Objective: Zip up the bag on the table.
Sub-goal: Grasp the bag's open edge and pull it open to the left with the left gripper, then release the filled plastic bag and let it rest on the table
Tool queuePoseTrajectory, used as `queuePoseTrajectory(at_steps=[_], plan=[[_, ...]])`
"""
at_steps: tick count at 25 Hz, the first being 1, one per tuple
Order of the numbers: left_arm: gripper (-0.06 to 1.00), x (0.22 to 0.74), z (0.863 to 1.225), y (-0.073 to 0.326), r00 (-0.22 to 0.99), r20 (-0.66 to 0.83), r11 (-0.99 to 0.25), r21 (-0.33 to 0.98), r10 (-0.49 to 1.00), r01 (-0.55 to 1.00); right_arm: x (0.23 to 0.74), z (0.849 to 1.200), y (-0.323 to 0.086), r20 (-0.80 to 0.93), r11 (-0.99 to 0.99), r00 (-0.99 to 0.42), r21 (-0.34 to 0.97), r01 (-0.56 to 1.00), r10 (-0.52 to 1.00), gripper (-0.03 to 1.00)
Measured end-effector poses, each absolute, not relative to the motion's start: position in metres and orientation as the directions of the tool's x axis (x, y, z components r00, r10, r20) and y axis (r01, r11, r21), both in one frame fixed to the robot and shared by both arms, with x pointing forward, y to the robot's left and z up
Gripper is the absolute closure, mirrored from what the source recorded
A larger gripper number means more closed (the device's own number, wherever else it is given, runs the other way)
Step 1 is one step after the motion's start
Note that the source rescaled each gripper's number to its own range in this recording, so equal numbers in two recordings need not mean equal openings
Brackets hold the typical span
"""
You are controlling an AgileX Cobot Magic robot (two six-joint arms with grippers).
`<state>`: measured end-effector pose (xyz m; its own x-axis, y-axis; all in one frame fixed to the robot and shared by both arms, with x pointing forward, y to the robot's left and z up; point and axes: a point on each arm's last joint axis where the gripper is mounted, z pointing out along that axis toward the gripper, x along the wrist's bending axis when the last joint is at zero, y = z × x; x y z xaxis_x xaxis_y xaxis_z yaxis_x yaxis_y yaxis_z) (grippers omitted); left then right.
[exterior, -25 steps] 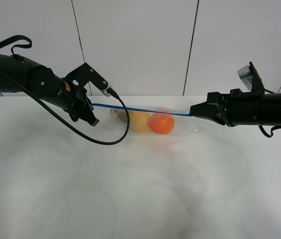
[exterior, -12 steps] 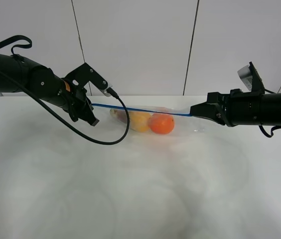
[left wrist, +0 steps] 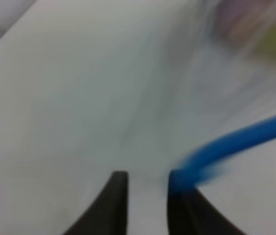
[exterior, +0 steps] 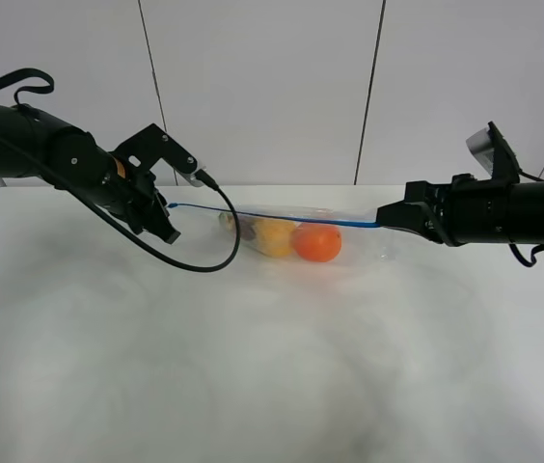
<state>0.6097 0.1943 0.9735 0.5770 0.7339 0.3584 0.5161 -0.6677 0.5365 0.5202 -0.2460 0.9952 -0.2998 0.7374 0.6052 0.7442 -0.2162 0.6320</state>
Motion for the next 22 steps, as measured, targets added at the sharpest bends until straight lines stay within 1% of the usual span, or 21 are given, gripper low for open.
queuePoseTrajectory(at_steps=[5,10,12,14,19,22], plan=[[0.40,0.6096,0.9718,0.1996,0.565,0.350,-0.656,0.527,0.747,0.540,0.5218,0.9938,-0.2516,0.588,-0.224,-0.276,0.637,0.738,0.760,0.97],[0.24,0.6096,0.9718,0.1996,0.553,0.339,-0.639,0.535,0.761,0.552,0.5218,0.9938,-0.2516,0.588,-0.224,-0.276,0.637,0.738,0.760,0.97],[0.20,0.6096,0.9718,0.1996,0.552,0.338,-0.638,0.536,0.763,0.553,0.5218,0.9938,-0.2516,0.588,-0.224,-0.276,0.637,0.738,0.760,0.97],[0.19,0.6096,0.9718,0.1996,0.551,0.337,-0.637,0.536,0.763,0.554,0.5218,0.9938,-0.2516,0.587,-0.223,-0.277,0.637,0.738,0.761,0.97],[0.18,0.6097,0.9718,0.1996,0.538,0.325,-0.619,0.544,0.778,0.567,0.5218,0.9938,-0.2516,0.587,-0.223,-0.277,0.637,0.738,0.761,0.97],[0.18,0.6097,0.9718,0.1996,0.511,0.299,-0.582,0.558,0.806,0.591,0.5218,0.9938,-0.2516,0.587,-0.223,-0.277,0.637,0.738,0.761,0.97]])
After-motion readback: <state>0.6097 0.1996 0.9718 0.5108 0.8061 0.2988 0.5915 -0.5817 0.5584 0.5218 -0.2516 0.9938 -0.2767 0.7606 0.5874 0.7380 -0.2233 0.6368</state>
